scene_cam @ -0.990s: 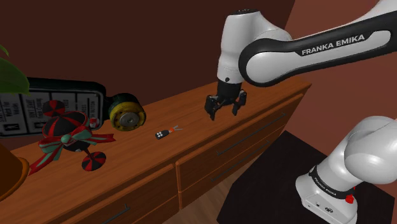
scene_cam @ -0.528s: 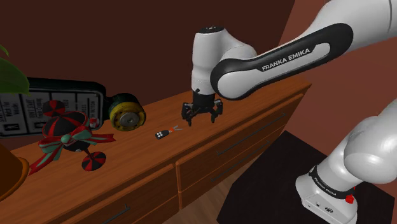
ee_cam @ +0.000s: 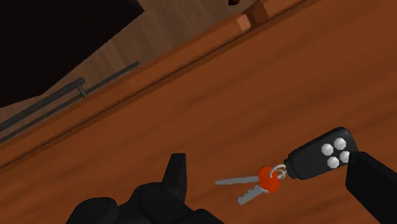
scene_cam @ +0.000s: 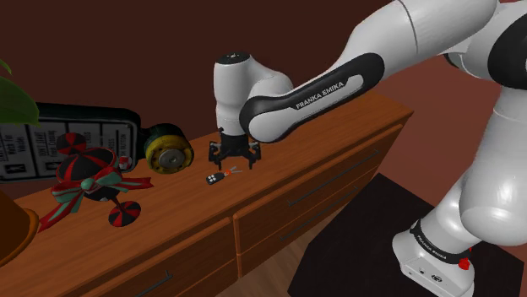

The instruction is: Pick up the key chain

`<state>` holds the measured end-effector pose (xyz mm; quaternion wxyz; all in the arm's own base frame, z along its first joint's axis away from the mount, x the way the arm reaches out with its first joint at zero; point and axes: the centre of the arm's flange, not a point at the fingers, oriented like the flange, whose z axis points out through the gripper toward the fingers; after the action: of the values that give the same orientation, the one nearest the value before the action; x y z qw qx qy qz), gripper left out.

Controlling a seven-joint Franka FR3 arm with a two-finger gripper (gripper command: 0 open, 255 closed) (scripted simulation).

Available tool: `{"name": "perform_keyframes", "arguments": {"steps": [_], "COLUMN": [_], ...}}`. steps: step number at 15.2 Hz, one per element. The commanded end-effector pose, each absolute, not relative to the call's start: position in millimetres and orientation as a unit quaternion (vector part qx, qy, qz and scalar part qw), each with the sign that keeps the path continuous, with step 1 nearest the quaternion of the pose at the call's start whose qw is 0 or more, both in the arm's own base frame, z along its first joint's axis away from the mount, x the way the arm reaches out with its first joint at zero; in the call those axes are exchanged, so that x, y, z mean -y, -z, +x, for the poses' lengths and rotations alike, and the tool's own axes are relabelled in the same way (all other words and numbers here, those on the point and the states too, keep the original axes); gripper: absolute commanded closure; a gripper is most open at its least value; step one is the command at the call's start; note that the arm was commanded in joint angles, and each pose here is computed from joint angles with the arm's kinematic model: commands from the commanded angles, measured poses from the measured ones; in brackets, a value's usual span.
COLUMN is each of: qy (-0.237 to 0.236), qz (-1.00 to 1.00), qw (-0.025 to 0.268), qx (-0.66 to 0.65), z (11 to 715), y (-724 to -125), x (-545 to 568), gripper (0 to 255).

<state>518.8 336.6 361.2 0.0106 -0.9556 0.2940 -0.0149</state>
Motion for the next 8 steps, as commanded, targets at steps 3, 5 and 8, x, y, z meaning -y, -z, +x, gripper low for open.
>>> {"name": "perform_keyframes", "arguments": {"steps": [3, 5, 8], "qy": [0.023, 0.027, 0.028], "qz": [-0.946, -0.941, -0.939], "qw": [0.012, 0.013, 0.013], "qx": [-0.324, -0.338, -0.342], "z": [554.2, 573.4, 578.6], "y": [-339.5, -329.5, -316.3], "x": [-366.6, -380.5, -384.1], "gripper": [0, 0, 0]}}
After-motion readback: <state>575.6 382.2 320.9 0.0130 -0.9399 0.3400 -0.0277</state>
